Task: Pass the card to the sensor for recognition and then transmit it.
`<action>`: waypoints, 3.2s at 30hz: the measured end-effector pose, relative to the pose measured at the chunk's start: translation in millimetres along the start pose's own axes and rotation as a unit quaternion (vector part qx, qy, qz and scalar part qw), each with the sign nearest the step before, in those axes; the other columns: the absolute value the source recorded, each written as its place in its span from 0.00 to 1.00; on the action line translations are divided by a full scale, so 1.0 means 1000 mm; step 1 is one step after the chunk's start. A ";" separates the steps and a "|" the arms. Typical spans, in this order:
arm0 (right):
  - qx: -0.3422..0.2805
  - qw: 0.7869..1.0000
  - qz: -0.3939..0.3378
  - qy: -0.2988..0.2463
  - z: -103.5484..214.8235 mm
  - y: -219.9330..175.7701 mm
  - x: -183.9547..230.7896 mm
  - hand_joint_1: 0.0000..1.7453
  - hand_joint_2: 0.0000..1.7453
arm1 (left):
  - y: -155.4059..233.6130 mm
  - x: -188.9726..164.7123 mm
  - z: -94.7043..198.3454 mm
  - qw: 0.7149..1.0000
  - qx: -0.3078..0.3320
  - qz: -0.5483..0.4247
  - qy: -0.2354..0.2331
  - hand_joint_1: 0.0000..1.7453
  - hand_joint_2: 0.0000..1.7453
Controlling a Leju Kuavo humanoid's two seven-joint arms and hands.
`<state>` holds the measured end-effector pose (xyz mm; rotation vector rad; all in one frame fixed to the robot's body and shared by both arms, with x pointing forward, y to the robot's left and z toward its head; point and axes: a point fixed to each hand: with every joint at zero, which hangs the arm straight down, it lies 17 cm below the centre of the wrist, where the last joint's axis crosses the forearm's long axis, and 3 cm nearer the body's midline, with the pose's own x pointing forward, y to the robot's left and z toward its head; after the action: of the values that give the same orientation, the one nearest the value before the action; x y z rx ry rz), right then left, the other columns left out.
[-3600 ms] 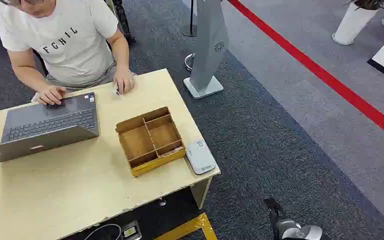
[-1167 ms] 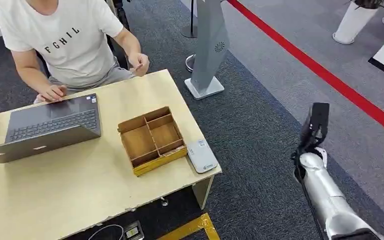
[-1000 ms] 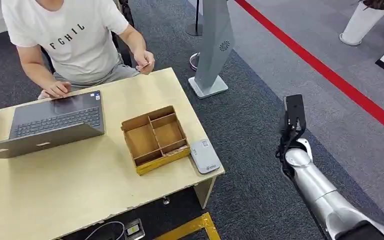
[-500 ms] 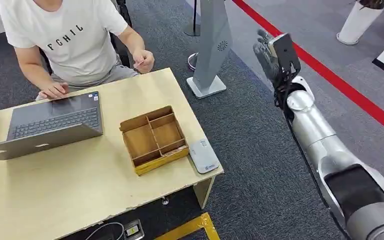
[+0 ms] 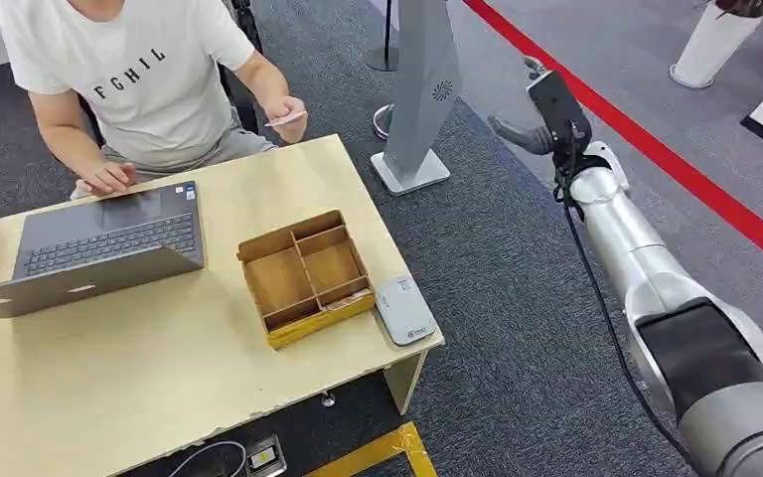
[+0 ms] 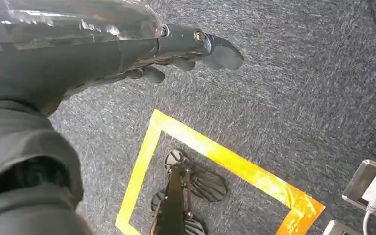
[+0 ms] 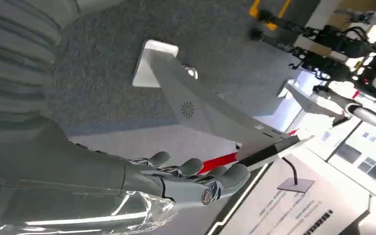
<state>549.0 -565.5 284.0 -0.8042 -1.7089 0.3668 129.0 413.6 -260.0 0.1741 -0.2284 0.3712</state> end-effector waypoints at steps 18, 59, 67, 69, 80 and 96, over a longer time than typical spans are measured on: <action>0.059 0.879 0.437 -0.180 -0.022 0.153 0.109 0.00 1.00 | -0.005 0.000 0.000 1.000 -0.005 -0.022 -0.004 0.00 0.00; 0.173 0.847 0.457 -0.211 0.024 0.311 0.133 1.00 1.00 | -0.010 -0.004 0.001 1.000 -0.012 -0.016 -0.001 0.00 0.00; 0.182 0.853 0.454 -0.182 0.027 0.298 0.104 1.00 1.00 | -0.010 -0.004 0.001 1.000 -0.014 -0.013 -0.001 0.00 0.00; 0.187 0.856 0.454 -0.161 0.029 0.285 0.085 1.00 1.00 | -0.008 -0.006 0.001 1.000 -0.013 -0.013 0.000 0.00 0.00; 0.205 0.855 0.467 -0.100 0.057 0.228 0.003 1.00 1.00 | -0.004 -0.008 0.001 1.000 -0.016 -0.025 0.001 0.00 0.00; 0.222 0.888 0.384 -0.122 0.140 0.254 0.007 1.00 1.00 | -0.002 -0.008 0.000 1.000 -0.001 0.001 0.004 0.00 0.00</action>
<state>498.2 -355.4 90.2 -1.0901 -1.3700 1.3997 122.6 409.4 -262.1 0.1695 -0.2216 0.3740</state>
